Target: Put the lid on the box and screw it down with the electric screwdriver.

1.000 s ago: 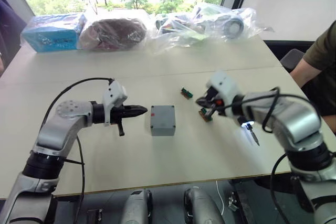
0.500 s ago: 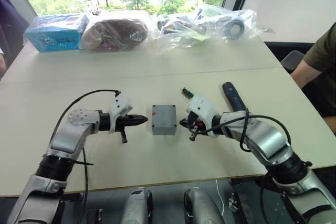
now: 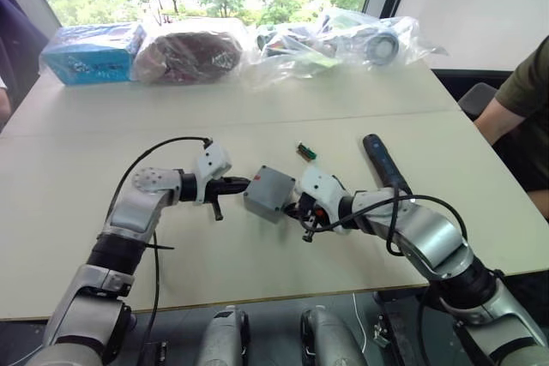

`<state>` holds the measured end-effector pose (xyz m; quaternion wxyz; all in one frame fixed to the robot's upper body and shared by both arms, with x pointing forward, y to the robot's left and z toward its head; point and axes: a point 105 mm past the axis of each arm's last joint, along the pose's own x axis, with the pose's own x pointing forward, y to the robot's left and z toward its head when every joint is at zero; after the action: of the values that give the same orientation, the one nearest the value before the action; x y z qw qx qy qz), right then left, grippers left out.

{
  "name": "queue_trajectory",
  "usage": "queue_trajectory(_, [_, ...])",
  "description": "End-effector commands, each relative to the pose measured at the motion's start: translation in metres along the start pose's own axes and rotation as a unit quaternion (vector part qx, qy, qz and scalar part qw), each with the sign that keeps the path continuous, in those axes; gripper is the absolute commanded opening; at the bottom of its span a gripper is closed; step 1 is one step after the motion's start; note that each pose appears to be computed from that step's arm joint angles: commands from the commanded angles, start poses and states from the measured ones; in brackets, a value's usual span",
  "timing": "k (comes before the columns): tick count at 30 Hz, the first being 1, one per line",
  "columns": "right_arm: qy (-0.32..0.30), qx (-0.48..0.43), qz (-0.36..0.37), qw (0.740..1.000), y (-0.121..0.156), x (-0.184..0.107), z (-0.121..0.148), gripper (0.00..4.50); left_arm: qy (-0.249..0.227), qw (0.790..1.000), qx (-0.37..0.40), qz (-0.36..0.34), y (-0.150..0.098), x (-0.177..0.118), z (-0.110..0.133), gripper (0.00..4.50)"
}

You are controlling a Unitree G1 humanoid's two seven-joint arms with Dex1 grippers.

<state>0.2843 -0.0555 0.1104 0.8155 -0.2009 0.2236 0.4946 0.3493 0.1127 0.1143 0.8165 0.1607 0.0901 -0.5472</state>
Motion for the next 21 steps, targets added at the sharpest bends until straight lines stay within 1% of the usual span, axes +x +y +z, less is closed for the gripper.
queue_trajectory(1, [-0.021,-0.030,0.007,0.999,0.007,-0.006,0.016,0.02,-0.003,0.999,0.031,-0.013,0.000,0.002,0.010,0.00])
queue_trajectory(4, [-0.006,-0.044,-0.009,0.999,-0.001,-0.018,0.015,0.02,0.011,0.999,0.037,-0.013,0.002,-0.005,0.005,0.00])
queue_trajectory(7, [0.000,-0.064,-0.041,0.997,-0.017,-0.034,0.017,0.02,0.021,0.999,0.032,-0.008,0.005,-0.015,0.000,0.00])
queue_trajectory(9, [0.002,-0.068,-0.054,0.996,-0.024,-0.040,0.017,0.02,0.024,0.999,0.028,-0.008,0.005,-0.019,-0.002,0.00])
queue_trajectory(11, [0.004,-0.074,-0.071,0.995,-0.035,-0.048,0.018,0.02,0.029,0.999,0.024,-0.018,0.000,-0.026,-0.005,0.00])
queue_trajectory(13, [-0.009,-0.075,-0.111,0.991,-0.055,-0.052,0.022,0.02,0.029,0.999,0.022,-0.037,-0.009,-0.033,-0.005,0.00])
queue_trajectory(14, [-0.017,-0.073,-0.129,0.989,-0.064,-0.052,0.024,0.02,0.030,0.998,0.021,-0.045,-0.013,-0.036,-0.005,0.00])
queue_trajectory(16, [-0.041,-0.053,-0.137,0.988,-0.073,-0.047,0.029,0.02,0.027,0.998,0.012,-0.062,-0.022,-0.039,-0.003,0.00])
queue_trajectory(19, [-0.061,-0.034,-0.129,0.989,-0.077,-0.037,0.032,0.02,0.024,0.997,0.000,-0.079,-0.033,-0.042,0.000,0.00])
queue_trajectory(21, [-0.069,-0.027,-0.118,0.990,-0.075,-0.026,0.033,0.02,0.024,0.997,0.000,-0.078,-0.035,-0.042,0.000,0.00])
